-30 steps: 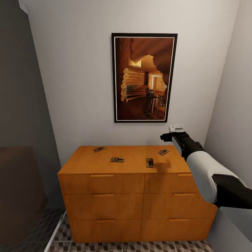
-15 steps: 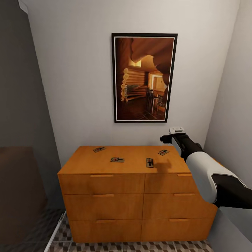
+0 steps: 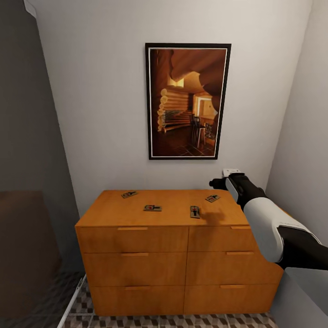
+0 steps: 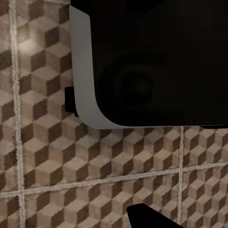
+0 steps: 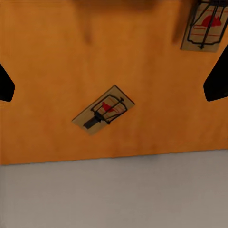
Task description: Take the four mousetraps from the cabinet in the bathroom and place them on the bathroom floor. Make sure all four end up on the same floor surface, and ensure that at least two of them are either under or directly next to the same bathroom sink.
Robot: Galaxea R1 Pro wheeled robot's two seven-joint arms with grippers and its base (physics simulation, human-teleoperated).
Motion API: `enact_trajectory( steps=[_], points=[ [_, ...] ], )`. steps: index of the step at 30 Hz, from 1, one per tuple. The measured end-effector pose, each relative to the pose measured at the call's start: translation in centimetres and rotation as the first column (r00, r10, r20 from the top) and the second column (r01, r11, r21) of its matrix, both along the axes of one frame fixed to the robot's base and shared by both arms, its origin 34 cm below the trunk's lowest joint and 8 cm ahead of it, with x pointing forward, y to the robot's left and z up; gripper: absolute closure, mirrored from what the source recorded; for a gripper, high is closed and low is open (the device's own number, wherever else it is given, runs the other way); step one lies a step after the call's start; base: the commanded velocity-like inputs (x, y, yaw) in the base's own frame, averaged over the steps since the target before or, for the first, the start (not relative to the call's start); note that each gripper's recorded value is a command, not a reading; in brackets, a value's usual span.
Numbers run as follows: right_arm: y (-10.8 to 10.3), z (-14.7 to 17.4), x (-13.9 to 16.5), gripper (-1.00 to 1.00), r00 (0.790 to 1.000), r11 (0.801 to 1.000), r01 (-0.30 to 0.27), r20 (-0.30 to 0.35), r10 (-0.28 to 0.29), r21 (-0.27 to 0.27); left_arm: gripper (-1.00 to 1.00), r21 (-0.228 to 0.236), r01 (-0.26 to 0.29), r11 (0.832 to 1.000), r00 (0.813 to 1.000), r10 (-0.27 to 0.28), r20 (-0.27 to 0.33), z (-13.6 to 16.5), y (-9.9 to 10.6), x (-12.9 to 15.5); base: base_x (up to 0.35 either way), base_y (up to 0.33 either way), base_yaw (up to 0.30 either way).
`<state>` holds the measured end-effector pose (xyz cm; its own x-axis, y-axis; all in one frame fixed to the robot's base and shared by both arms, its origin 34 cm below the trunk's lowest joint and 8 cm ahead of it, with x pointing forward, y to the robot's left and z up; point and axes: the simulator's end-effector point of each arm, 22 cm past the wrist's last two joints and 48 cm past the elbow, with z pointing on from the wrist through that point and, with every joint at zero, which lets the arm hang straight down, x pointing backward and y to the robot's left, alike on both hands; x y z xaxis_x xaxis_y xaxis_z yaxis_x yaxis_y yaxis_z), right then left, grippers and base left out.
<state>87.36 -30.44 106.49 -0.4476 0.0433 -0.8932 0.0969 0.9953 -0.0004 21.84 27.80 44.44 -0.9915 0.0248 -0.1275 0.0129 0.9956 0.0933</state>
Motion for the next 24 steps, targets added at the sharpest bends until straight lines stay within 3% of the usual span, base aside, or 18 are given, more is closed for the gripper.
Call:
enact_trajectory(
  steps=[24],
  points=[
    [-1.1,-1.2,0.2,-1.0,1.0,1.0,0.015,-0.018,-0.015,-0.009,-1.0,0.0,0.0,1.0,1.0,0.0,-0.013,-0.1,0.0,-0.5,0.002,0.0,0.0]
  ],
)
